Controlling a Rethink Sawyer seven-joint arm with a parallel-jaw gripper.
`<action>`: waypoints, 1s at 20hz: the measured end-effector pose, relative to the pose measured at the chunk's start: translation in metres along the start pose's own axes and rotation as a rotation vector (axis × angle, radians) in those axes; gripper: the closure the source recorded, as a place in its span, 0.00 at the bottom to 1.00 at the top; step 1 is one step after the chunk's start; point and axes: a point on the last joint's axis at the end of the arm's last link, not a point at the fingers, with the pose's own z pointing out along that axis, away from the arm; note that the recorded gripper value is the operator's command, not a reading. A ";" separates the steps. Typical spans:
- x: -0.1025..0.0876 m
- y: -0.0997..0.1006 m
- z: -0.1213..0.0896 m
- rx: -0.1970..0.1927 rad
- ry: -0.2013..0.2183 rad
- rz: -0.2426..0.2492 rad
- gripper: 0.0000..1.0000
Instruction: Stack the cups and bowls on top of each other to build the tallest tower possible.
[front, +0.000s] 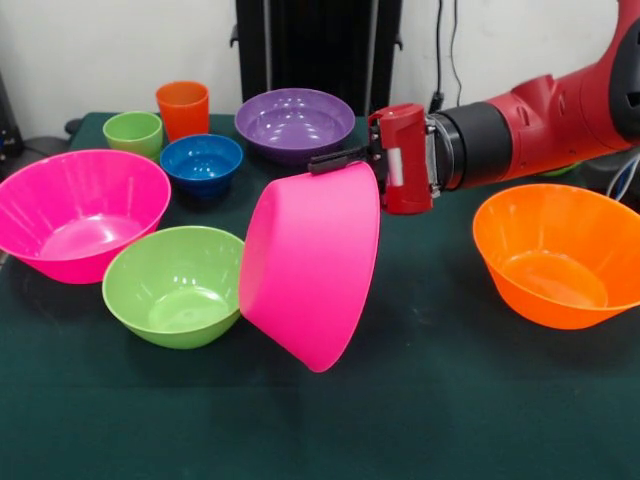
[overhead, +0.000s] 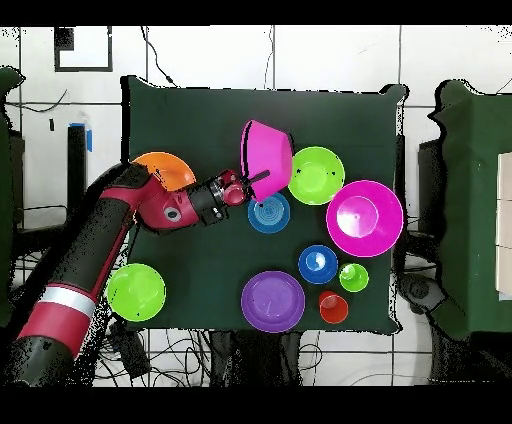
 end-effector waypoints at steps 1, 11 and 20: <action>0.000 0.001 0.000 0.002 -0.002 0.000 1.00; 0.004 0.009 -0.004 0.069 -0.017 -0.012 1.00; 0.008 0.016 -0.009 0.129 -0.031 -0.021 1.00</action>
